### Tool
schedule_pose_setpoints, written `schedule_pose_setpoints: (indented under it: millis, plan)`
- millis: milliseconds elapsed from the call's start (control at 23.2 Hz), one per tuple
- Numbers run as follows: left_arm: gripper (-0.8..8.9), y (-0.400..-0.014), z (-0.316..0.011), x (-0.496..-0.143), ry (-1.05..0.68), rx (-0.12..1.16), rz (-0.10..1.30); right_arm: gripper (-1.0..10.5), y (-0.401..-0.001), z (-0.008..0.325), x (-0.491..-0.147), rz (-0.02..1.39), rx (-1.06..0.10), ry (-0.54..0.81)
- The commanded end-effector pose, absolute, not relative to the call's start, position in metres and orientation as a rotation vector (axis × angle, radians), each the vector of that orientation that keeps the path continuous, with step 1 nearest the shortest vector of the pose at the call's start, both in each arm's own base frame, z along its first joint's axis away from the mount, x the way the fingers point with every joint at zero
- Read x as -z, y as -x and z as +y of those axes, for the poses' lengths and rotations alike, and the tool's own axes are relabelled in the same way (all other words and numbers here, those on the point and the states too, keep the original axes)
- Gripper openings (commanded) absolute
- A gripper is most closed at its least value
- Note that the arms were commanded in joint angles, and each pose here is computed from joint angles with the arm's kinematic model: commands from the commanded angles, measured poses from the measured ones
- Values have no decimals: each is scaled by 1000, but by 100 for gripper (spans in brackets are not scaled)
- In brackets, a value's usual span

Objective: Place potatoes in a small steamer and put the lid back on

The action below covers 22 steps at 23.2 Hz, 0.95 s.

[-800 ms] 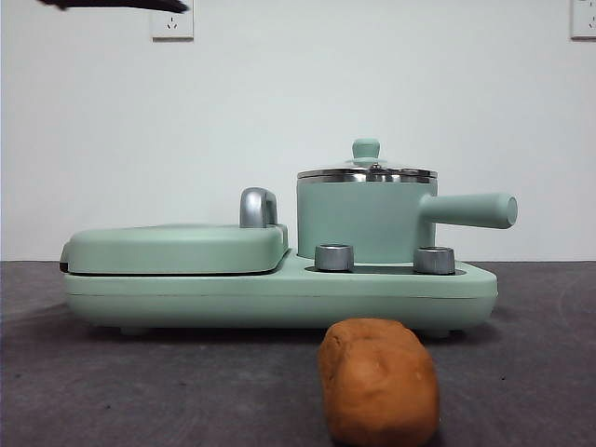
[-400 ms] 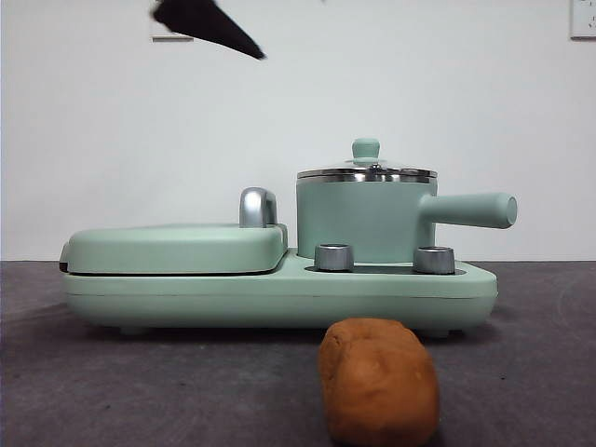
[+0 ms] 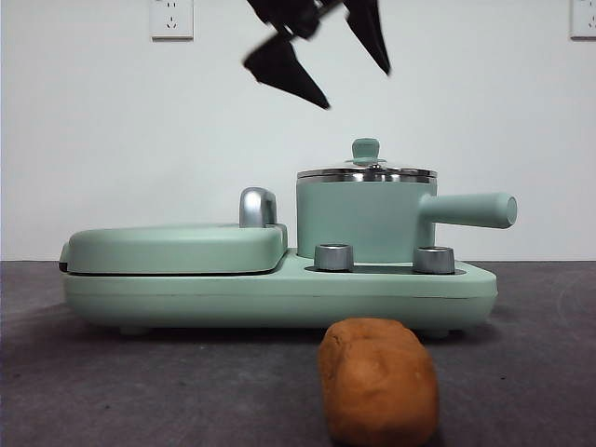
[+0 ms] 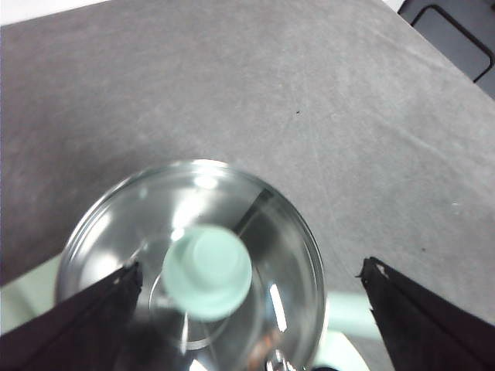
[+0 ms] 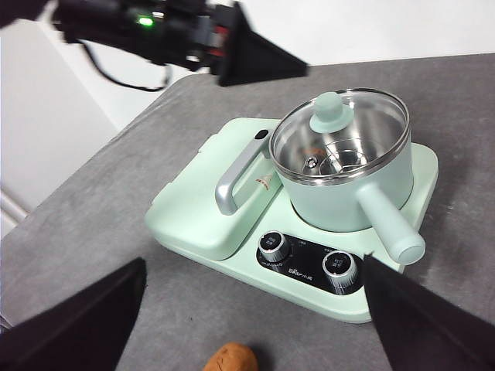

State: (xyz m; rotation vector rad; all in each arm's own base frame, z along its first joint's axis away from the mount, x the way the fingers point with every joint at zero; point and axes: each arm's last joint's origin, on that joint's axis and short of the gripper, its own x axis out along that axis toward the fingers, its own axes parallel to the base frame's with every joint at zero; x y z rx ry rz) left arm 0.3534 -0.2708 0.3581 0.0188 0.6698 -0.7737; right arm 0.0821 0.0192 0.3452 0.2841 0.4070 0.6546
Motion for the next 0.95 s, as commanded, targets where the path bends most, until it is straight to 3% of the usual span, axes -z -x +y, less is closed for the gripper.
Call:
schedule_pose_setpoints:
  millis: [43, 345, 950]
  plan:
    - [426, -365, -287, -349, -77, 803, 638, 444, -81, 19, -351, 386, -660, -271]
    - [398, -378, -297, -324, -152, 744, 645, 444, -81, 19, -351, 389, -659, -277]
    - [397, -379, -308, -304, -261, 786, 660, 444, -81, 19, -351, 389, -659, -277]
